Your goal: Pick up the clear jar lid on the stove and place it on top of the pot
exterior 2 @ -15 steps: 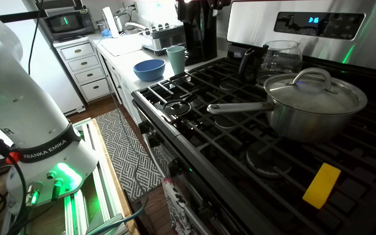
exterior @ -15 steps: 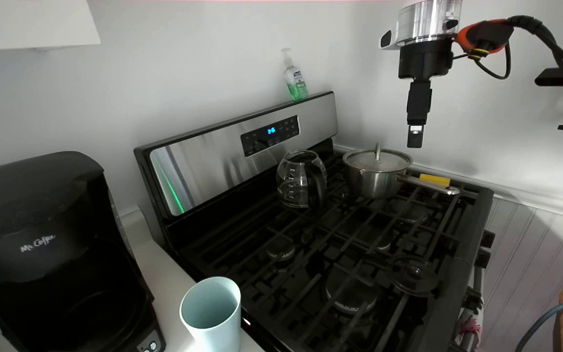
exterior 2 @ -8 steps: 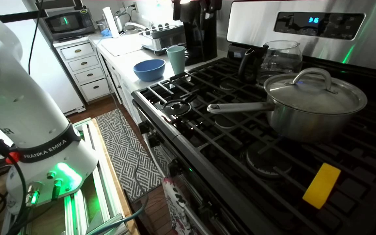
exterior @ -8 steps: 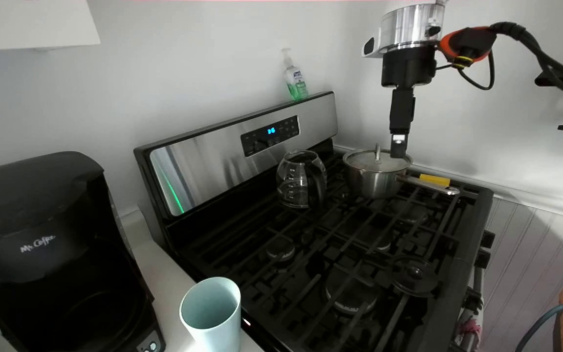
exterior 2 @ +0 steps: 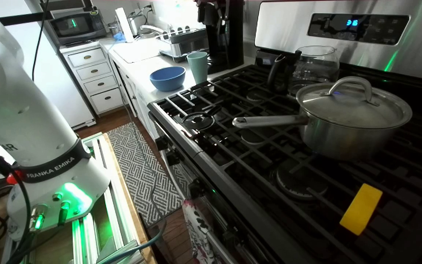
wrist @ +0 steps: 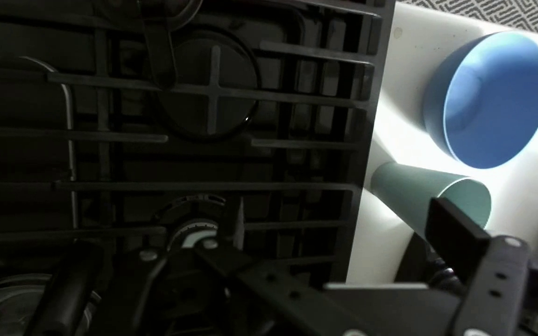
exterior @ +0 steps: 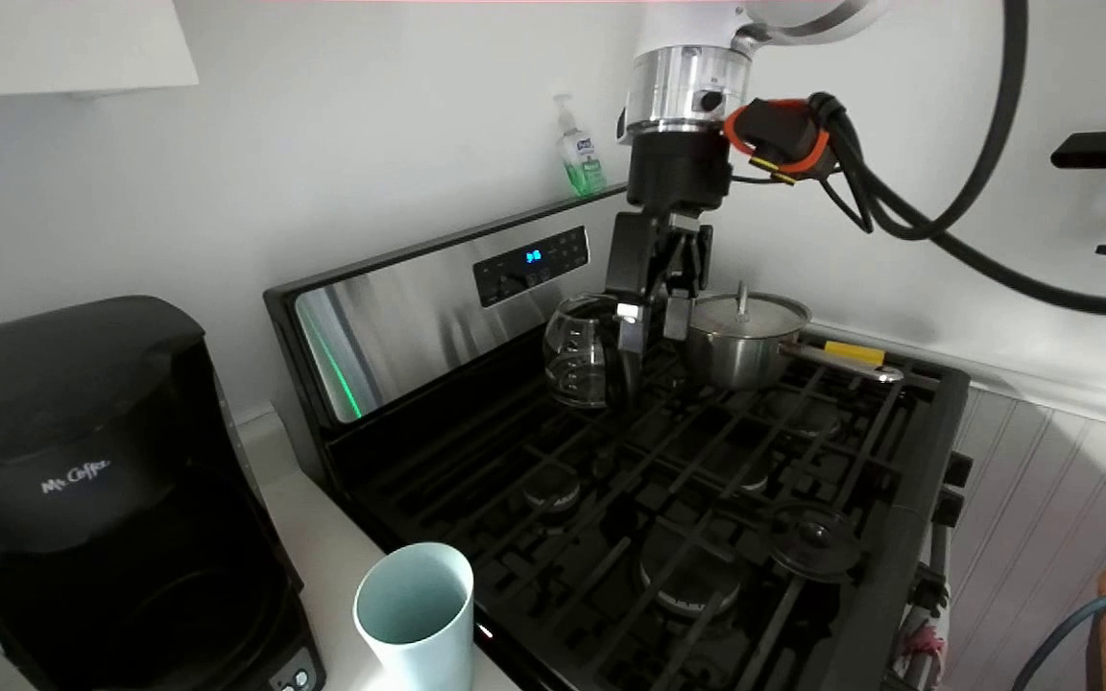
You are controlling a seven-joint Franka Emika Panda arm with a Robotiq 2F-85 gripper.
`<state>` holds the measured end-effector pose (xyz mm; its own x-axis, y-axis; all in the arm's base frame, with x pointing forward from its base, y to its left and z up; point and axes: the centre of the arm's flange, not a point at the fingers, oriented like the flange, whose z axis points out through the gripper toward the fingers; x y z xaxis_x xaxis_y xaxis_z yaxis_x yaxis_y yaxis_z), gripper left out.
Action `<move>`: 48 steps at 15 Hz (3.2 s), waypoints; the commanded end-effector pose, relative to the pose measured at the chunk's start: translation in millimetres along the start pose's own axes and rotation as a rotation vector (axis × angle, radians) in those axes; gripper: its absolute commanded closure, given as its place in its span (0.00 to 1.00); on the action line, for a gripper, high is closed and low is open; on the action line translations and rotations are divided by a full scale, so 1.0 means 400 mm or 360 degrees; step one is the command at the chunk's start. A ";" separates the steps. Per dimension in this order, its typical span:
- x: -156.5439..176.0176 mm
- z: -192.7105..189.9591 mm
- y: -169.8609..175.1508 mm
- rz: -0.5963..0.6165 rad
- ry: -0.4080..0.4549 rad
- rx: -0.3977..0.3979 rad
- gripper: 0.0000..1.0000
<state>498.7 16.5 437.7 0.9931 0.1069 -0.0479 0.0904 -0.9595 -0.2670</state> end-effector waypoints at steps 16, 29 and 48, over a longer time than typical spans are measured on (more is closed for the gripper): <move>-0.105 0.169 0.172 0.0455 -0.0457 -0.0150 0.00; -0.110 0.276 0.241 0.0100 -0.0859 -0.0606 0.00; 0.010 0.453 0.214 0.0167 -0.0644 -0.0377 0.00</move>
<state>485.3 -14.3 245.2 0.8807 0.0924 -0.4646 0.0725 -0.9955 -0.0605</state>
